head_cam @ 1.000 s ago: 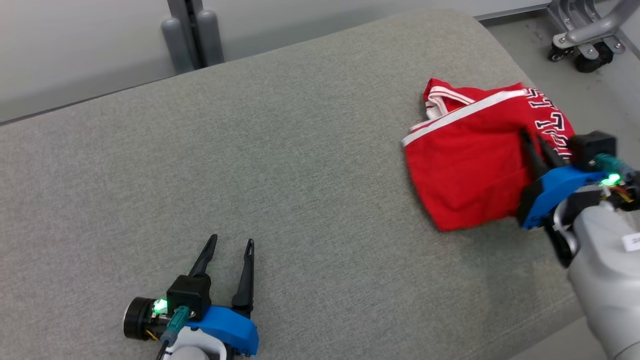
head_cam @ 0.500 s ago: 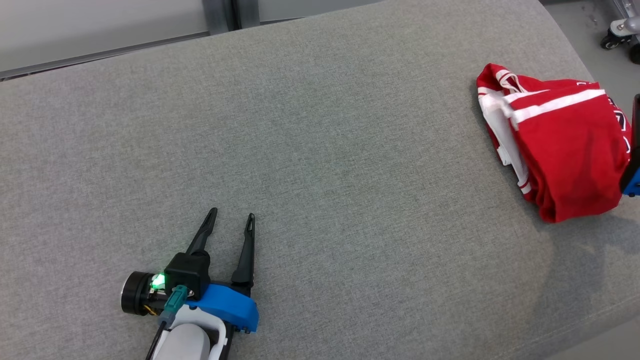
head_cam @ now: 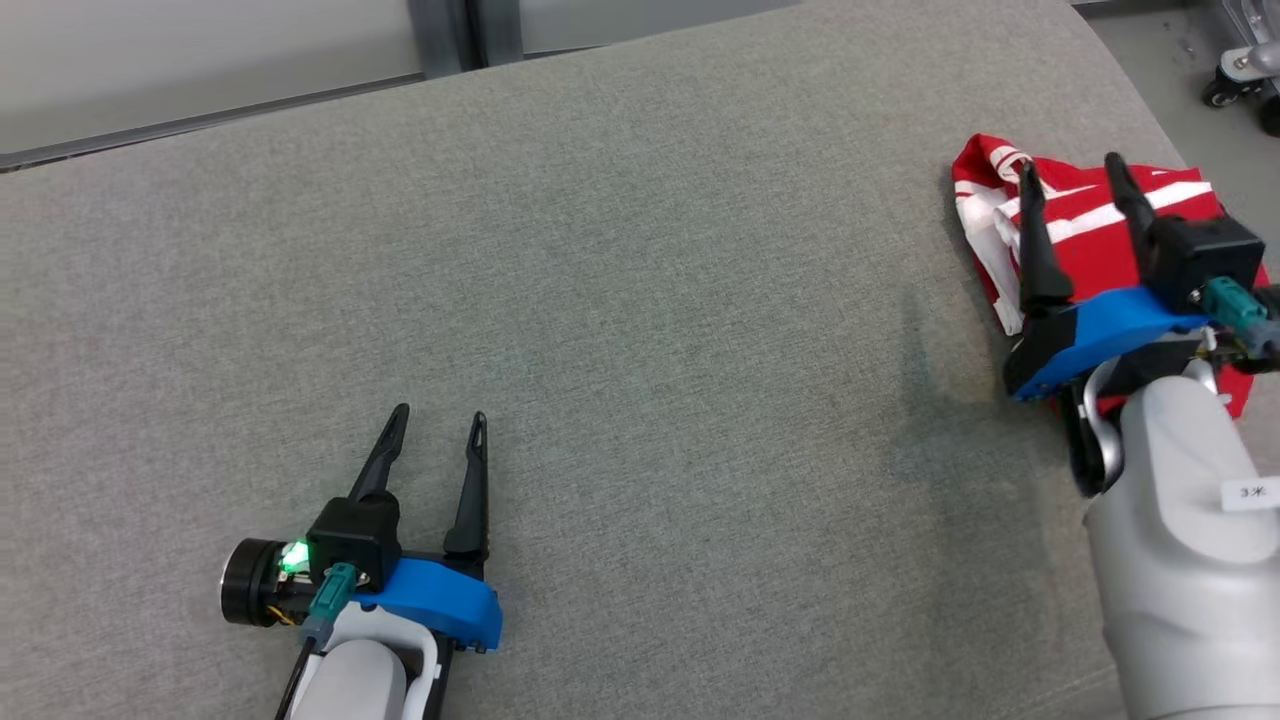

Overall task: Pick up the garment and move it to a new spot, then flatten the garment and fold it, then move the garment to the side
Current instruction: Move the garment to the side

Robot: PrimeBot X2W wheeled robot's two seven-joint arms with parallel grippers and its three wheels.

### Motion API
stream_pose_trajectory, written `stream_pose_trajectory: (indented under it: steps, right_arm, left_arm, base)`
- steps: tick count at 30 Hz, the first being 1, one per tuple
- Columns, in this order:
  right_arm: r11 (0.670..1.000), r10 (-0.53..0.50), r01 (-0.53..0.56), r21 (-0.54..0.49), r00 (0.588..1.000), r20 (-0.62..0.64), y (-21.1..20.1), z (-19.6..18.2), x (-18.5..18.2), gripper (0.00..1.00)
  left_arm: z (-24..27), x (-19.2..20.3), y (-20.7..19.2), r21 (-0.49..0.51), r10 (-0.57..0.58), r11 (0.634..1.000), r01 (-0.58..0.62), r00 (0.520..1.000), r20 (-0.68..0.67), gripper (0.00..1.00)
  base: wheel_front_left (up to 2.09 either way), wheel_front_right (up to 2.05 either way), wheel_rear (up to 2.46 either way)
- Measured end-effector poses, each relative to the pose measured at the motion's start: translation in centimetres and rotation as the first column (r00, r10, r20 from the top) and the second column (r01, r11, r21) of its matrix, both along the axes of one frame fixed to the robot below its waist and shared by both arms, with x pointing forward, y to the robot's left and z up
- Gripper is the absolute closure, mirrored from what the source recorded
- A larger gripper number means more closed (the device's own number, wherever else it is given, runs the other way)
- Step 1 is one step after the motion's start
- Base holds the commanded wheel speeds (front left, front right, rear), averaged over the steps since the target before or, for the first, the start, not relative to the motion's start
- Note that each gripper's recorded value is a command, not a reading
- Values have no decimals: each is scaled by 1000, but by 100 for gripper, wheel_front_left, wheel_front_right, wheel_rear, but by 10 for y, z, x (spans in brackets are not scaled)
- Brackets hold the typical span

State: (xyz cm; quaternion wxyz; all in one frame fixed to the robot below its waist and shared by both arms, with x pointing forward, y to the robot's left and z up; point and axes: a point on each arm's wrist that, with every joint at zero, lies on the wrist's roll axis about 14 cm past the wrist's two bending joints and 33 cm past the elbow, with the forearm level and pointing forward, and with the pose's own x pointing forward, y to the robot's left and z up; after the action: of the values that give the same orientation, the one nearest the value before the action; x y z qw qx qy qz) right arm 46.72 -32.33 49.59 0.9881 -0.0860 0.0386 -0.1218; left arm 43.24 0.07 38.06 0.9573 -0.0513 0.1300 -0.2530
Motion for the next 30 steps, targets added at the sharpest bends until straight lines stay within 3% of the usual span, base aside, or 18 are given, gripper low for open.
stream_pose_trajectory:
  steps: [4, 13, 30]
  right_arm:
    - [992, 94, -96, 78, 995, 31, 44, -8, -1, 0]
    - [952, 234, -220, 211, 971, -43, 111, -54, -26, 0]
    - [898, 307, -294, 327, 952, 10, 156, -51, -35, 0]
  left_arm:
    - [8, 3, 14, 4, 48, 999, -48, 999, 20, 0]
    - [19, -4, 51, 19, 163, 986, -164, 986, 36, 0]
    - [34, -36, 134, 40, 427, 902, -429, 903, 48, 0]
  base:
    - [0, 0, 0]
    - [0, 0, 0]
    - [0, 0, 0]
